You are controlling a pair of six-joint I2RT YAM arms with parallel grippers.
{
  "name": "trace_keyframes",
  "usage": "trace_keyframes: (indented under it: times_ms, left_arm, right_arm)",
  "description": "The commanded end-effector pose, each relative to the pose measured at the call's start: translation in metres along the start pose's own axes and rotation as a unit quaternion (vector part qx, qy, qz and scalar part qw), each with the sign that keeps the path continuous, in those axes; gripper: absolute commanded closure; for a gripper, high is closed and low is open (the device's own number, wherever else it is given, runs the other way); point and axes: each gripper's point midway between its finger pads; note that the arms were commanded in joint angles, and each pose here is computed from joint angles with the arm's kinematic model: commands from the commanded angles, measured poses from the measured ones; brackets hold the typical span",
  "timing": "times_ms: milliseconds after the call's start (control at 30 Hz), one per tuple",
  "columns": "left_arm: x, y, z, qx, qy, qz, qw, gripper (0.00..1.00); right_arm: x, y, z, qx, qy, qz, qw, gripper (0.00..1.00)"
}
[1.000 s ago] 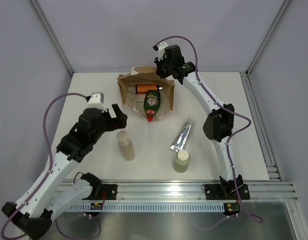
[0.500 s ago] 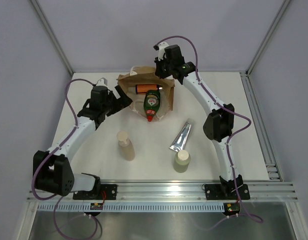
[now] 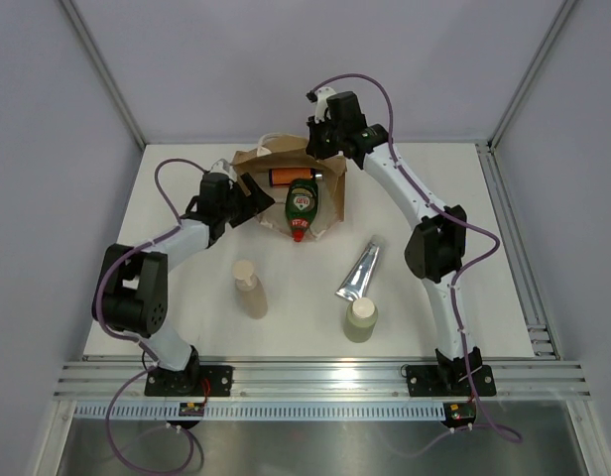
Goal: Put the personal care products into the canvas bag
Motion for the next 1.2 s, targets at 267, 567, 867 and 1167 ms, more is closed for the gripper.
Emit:
trace_keyframes:
  times_ms: [267,567,867,1167]
  left_arm:
    - [-0.027,-0.02,0.032,0.046,-0.03,-0.005,0.999,0.93]
    - [-0.069,-0.112,-0.05,0.192,0.006,-0.068,0.979,1.0]
    - [-0.11,-0.172,-0.078,0.27,0.037,-0.208,0.939,1.0]
    - [-0.133,-0.193,-0.067,0.286,0.041,-0.243,0.926,1.0]
  right_arm:
    - [-0.02,0.012,-0.041,-0.019,-0.013,0.028,0.999,1.0]
    - [-0.016,-0.019,-0.039,-0.002,-0.008,-0.035,0.999,0.97]
    - [0.023,-0.001,-0.031,-0.115,0.038,-0.12,0.985,0.55]
    - [-0.027,0.036,-0.119,-0.214,-0.078,-0.302,0.925,0.03]
Point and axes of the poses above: each gripper's point midway between its finger pads, its own z axis out along the fingers, its own y axis along the line the jaws close on, x = y × z, and after that the axes turned 12 degrees about -z, right-handed
